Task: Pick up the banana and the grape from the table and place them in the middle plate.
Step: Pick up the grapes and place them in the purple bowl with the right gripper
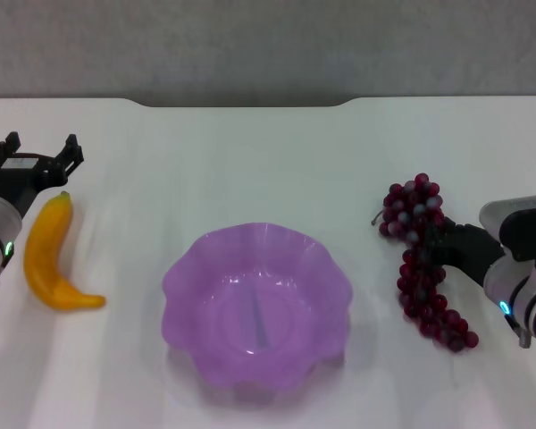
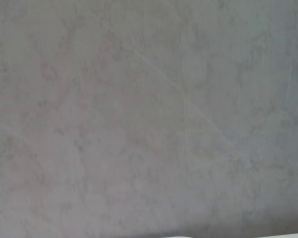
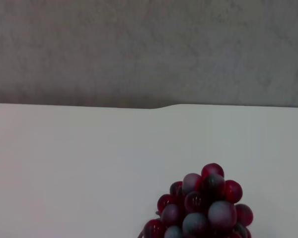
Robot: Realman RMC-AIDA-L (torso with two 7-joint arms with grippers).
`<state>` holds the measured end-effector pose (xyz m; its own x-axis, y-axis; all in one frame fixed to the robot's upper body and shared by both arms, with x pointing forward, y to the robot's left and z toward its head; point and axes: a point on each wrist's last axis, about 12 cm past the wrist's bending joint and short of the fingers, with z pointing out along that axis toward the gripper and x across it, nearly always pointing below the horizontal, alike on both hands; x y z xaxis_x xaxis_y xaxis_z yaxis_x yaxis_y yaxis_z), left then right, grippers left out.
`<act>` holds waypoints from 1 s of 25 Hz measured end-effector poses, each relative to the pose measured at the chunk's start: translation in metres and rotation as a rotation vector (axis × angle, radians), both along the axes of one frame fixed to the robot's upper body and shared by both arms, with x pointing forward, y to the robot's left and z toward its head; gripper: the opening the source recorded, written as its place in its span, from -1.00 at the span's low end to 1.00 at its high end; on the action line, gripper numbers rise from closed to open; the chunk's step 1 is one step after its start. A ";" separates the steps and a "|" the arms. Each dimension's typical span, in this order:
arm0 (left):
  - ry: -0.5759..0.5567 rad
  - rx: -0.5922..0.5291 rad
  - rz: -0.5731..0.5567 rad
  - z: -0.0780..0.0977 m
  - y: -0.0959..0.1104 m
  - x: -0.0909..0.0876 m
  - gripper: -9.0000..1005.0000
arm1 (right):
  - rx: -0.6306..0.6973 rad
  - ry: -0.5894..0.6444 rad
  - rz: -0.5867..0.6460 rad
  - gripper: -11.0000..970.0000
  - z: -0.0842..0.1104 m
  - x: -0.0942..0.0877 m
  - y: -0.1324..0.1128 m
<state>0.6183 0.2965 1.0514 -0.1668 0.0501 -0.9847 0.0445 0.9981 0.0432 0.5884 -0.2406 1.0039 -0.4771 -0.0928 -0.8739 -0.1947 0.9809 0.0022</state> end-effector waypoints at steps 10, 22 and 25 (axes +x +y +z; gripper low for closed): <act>-0.001 0.000 -0.001 0.000 0.000 0.000 0.76 | -0.015 0.002 0.008 -0.54 0.000 0.001 -0.001; -0.001 0.000 -0.001 0.000 0.000 0.000 0.76 | -0.017 -0.003 0.006 -0.61 0.001 0.001 -0.002; -0.001 0.000 -0.001 0.000 0.000 0.000 0.76 | -0.017 -0.004 0.006 -0.65 0.001 0.001 -0.002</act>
<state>0.6188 0.2961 1.0518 -0.1657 0.0502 -0.9849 0.0454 0.9980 0.0433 0.5898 -0.2424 1.0045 -0.4727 -0.1102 -0.8743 -0.2006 0.9796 -0.0150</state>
